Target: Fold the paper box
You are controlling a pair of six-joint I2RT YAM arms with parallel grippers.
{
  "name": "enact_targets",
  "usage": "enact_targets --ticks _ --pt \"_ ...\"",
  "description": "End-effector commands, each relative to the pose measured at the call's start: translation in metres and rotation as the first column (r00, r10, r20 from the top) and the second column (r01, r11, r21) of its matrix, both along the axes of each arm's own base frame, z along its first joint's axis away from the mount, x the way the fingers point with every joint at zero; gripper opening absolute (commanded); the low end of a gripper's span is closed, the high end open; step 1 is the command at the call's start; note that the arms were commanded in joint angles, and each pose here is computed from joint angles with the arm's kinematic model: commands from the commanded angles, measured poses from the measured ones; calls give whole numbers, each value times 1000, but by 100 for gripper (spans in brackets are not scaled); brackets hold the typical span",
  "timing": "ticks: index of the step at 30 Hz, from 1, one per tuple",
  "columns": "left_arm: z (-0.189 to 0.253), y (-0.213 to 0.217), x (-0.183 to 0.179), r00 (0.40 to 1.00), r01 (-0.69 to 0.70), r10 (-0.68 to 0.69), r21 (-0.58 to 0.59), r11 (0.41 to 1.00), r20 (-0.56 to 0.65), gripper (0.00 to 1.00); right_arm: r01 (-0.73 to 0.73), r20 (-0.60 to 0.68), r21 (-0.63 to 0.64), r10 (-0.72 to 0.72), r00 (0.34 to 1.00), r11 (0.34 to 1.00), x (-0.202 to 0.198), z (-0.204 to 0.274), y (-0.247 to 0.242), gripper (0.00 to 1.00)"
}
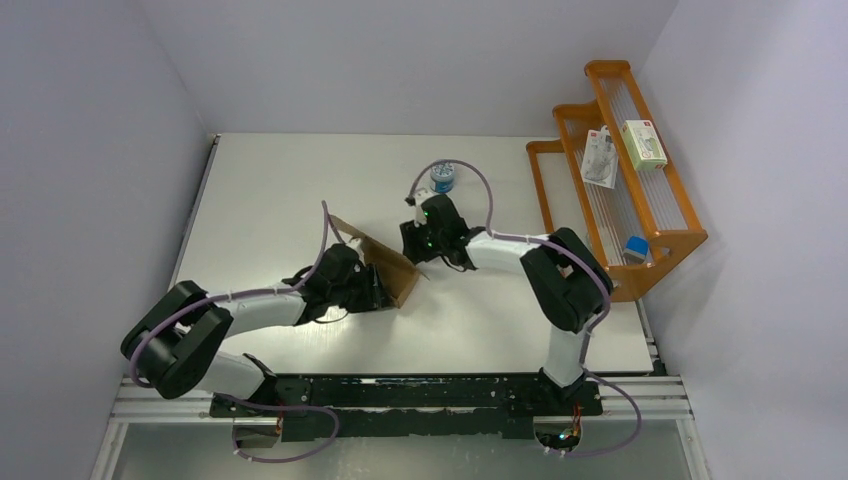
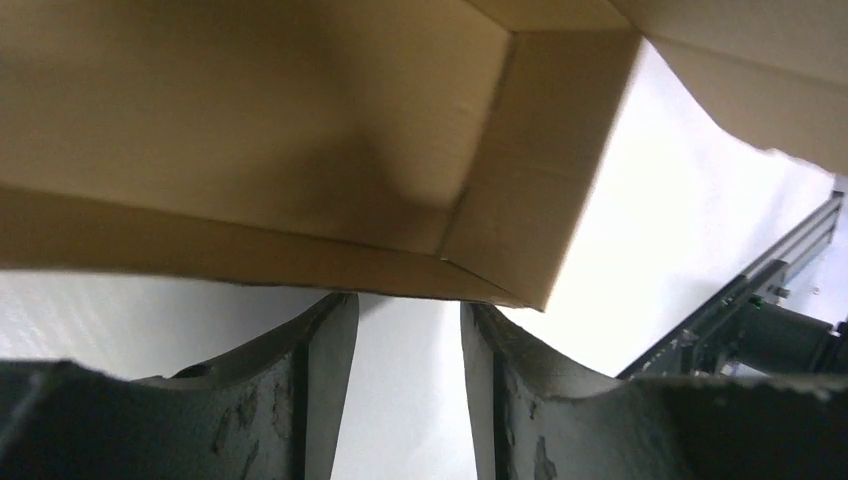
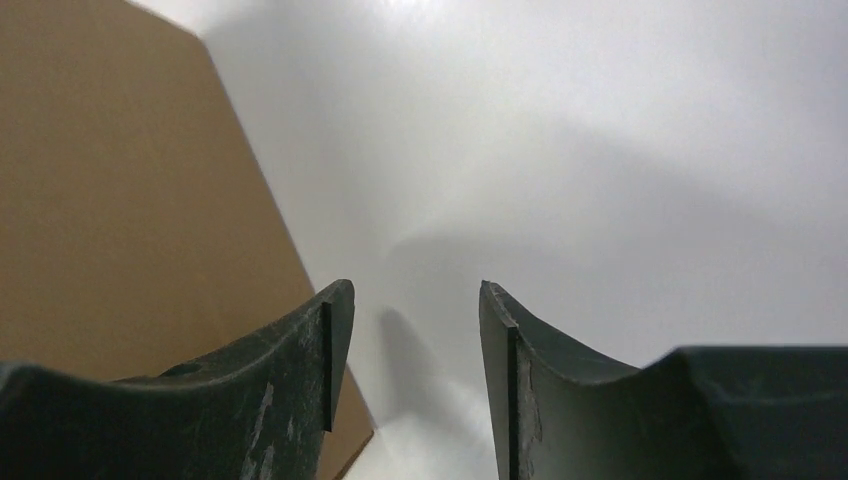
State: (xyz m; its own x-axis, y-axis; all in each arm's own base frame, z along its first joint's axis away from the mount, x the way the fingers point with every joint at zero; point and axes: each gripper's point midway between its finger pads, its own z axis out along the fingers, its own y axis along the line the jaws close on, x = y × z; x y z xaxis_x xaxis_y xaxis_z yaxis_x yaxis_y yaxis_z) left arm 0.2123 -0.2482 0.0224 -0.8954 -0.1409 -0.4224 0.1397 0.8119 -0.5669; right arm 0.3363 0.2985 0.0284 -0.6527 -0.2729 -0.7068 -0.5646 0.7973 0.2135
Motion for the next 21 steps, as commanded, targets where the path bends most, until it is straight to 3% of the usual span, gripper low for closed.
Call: enact_targets --ticks 1,6,10,17,21 --pt "5 -14 -4 999 -13 16 -100 995 30 50 -135 47 7 135 990 991 11 12 38 54" --pt "10 -3 -2 997 -38 41 -59 998 60 55 -61 128 -14 62 990 998 51 33 26 57" --pt "20 16 -2 993 -63 60 24 998 100 62 18 185 -50 -9 983 999 62 55 0 59" --pt "53 56 -1 984 -84 53 182 980 171 70 257 214 -136 -225 950 957 40 79 -68 62" --pt "75 80 11 974 -120 58 282 952 218 75 296 207 -114 -269 941 948 9 89 -92 63"
